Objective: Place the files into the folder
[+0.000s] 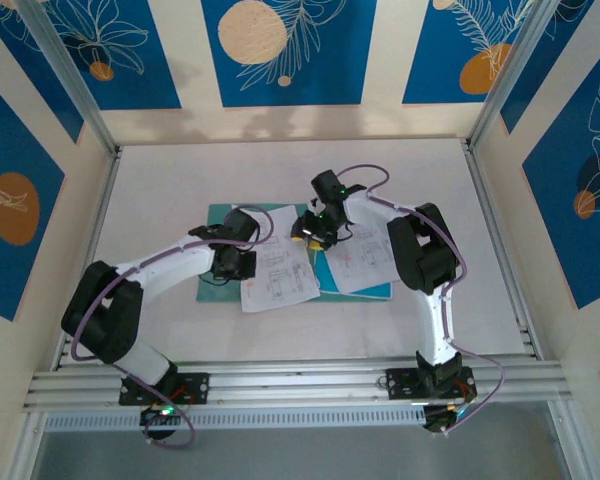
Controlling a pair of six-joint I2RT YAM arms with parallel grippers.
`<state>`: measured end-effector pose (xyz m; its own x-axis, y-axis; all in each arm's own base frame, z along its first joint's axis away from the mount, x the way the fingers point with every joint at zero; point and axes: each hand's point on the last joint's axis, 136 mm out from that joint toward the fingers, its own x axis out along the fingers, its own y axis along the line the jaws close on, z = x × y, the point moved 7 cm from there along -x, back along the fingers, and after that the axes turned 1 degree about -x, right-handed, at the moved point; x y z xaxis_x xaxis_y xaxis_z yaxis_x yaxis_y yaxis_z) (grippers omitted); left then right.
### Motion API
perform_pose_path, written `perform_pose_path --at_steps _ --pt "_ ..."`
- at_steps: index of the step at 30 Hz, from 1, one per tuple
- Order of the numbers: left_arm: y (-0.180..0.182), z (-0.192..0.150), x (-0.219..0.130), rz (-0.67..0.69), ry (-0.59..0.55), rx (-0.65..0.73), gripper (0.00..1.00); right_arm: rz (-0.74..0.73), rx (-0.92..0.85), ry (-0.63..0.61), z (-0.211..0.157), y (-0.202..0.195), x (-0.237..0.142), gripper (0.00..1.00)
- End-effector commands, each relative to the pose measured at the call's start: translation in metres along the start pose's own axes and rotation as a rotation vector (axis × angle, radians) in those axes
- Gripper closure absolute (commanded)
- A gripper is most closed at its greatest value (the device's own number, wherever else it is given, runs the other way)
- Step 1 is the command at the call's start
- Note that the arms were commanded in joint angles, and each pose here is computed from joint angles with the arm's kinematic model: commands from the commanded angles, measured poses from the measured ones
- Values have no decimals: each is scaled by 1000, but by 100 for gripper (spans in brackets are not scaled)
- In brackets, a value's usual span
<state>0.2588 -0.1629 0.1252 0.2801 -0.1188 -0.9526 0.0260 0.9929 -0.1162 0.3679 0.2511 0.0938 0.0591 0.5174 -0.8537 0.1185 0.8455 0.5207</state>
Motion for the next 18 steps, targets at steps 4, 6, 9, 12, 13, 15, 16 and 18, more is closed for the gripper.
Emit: perform_pose_path --at_steps 4,6,9,12,13,15,16,18 --pt "-6 9 2 -45 -8 -5 100 1 30 19 -17 -3 -5 46" --pt "-6 9 2 -45 -6 -6 100 -1 34 24 -19 -6 -3 46" --pt "-6 10 2 -46 -5 -3 100 5 40 37 -20 -8 0 46" --pt "-6 10 3 -40 -4 1 100 30 39 37 -20 -5 -1 46" --pt "-6 10 3 -38 -4 2 100 39 37 38 -21 -4 -3 46" --pt "-6 11 2 -32 -5 4 100 69 32 34 -22 1 -7 46" --pt "-5 11 2 -30 -5 5 100 81 30 33 -22 3 -9 46" --pt "-5 11 1 -26 -7 7 100 106 25 29 -24 7 -16 46"
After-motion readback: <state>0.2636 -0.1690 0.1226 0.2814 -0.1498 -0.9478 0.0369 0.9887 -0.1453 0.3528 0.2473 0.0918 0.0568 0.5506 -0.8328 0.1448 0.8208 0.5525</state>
